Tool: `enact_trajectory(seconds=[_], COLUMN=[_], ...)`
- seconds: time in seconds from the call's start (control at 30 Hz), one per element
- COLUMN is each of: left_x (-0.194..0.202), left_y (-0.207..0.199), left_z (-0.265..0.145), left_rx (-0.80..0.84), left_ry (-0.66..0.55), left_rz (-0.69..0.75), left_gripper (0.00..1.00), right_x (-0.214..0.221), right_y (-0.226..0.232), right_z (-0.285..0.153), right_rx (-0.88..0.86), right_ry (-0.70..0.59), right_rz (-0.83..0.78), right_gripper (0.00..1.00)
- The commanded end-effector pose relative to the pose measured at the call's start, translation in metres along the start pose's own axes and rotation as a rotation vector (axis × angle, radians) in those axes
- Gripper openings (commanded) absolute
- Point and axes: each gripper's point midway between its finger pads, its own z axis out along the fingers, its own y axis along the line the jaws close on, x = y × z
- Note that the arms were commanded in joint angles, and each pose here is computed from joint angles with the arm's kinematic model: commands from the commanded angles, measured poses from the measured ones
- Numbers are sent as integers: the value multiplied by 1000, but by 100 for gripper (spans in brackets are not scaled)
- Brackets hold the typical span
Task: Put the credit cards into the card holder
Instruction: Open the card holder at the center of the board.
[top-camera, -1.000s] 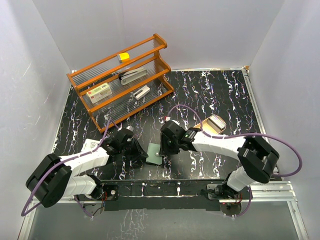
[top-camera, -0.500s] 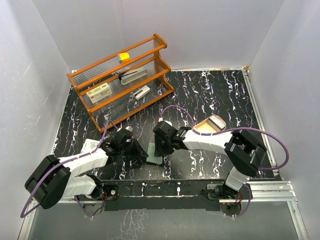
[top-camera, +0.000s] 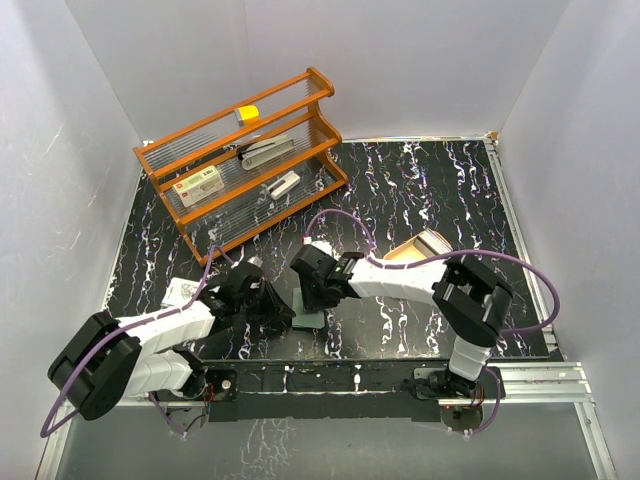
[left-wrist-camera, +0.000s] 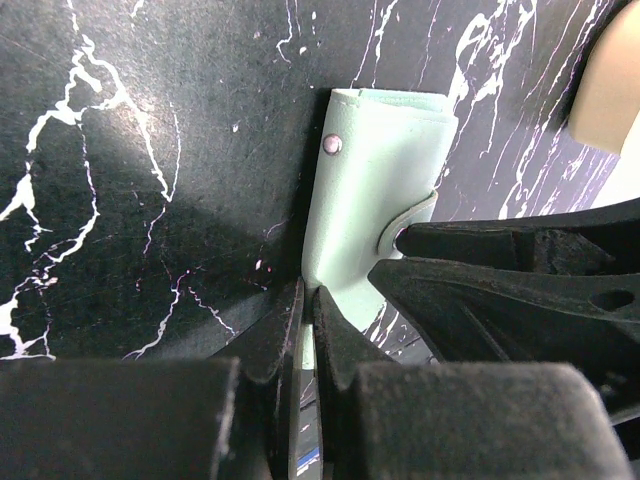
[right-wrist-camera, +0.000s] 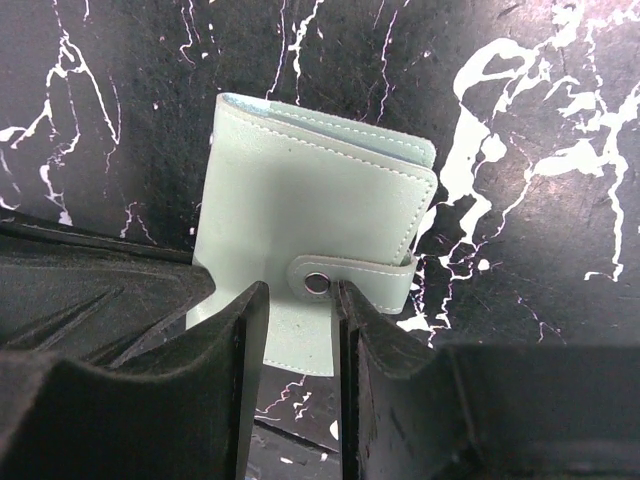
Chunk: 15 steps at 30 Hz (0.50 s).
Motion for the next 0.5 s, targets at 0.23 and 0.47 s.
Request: enact_trajectory(seconds=[0.23, 0.47], left_x=[3, 4], left_y=[-6, -5], left_z=[-5, -6], left_rx=[24, 26], left_ry=[7, 7], left_rz=[7, 3], left_gripper=[0, 0], right_x=[-6, -10], right_y=[-35, -45], right_z=[14, 13], right_rx=[274, 327], right_ry=[-88, -126], right_rz=[-121, -154], right_gripper=[22, 0])
